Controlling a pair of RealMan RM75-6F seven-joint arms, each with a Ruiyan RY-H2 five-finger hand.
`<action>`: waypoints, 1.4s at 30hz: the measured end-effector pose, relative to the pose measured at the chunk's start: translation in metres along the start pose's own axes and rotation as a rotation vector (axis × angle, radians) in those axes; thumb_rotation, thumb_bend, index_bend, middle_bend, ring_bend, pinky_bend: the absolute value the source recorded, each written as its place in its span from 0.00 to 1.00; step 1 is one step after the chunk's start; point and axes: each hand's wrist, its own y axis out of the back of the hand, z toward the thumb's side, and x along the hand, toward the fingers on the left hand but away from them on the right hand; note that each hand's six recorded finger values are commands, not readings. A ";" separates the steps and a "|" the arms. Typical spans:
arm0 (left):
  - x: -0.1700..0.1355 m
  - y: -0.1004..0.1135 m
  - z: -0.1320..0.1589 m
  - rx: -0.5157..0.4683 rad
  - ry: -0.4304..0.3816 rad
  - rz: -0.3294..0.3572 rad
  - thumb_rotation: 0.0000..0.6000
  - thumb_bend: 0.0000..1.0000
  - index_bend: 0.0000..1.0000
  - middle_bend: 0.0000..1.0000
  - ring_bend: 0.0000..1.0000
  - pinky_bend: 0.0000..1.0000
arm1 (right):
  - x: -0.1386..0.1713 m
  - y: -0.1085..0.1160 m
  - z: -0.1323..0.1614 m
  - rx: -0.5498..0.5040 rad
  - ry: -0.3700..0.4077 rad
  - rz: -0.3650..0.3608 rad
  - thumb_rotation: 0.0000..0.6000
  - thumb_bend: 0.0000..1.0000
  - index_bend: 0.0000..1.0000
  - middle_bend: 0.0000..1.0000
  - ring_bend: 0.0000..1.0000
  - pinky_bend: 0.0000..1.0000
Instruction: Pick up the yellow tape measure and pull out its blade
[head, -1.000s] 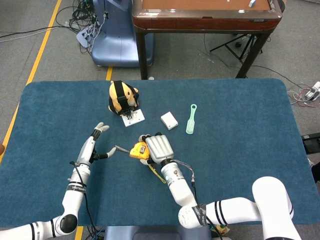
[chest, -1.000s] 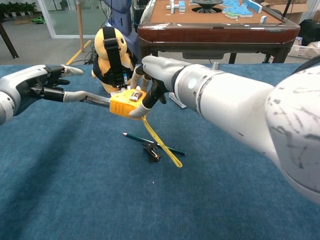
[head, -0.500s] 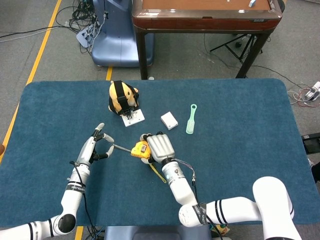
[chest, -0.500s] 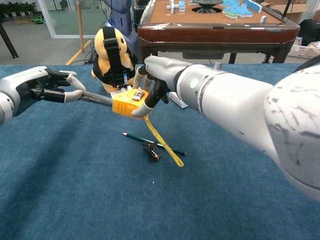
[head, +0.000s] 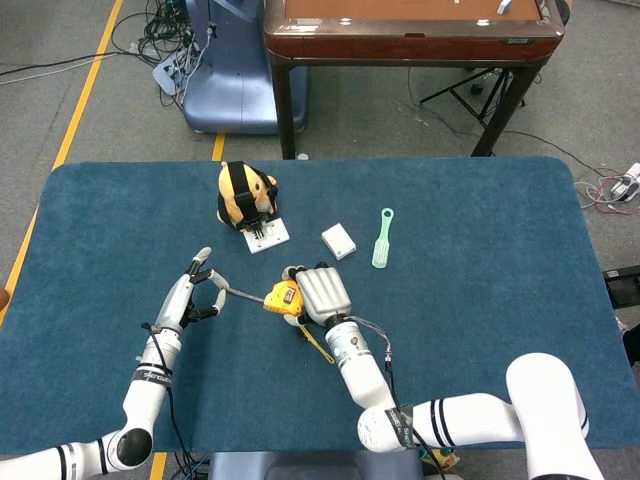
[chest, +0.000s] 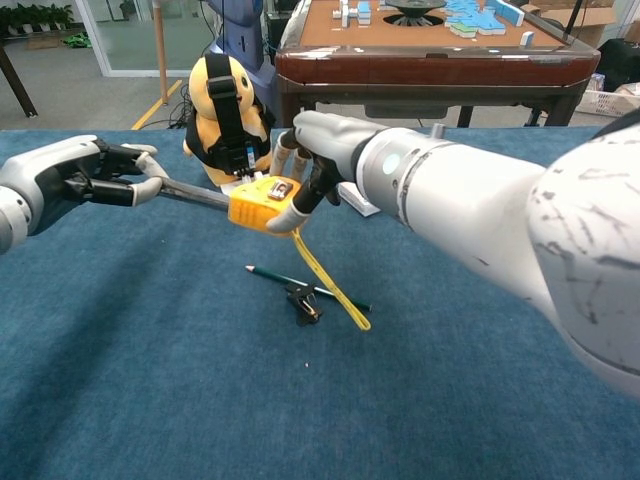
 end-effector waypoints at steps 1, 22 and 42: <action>0.000 0.000 0.000 -0.002 0.000 0.001 1.00 0.49 0.54 0.00 0.00 0.00 | 0.000 0.000 0.000 0.001 -0.001 -0.001 1.00 0.99 0.79 0.78 0.72 0.23; -0.008 0.049 -0.013 -0.017 -0.016 0.153 1.00 0.49 0.48 0.00 0.00 0.00 | 0.021 0.011 -0.042 0.044 -0.004 0.027 1.00 0.99 0.80 0.79 0.73 0.23; -0.020 0.089 -0.035 -0.012 0.040 0.223 1.00 0.49 0.47 0.00 0.00 0.00 | 0.095 0.016 -0.132 0.089 -0.074 0.029 1.00 0.99 0.81 0.80 0.73 0.23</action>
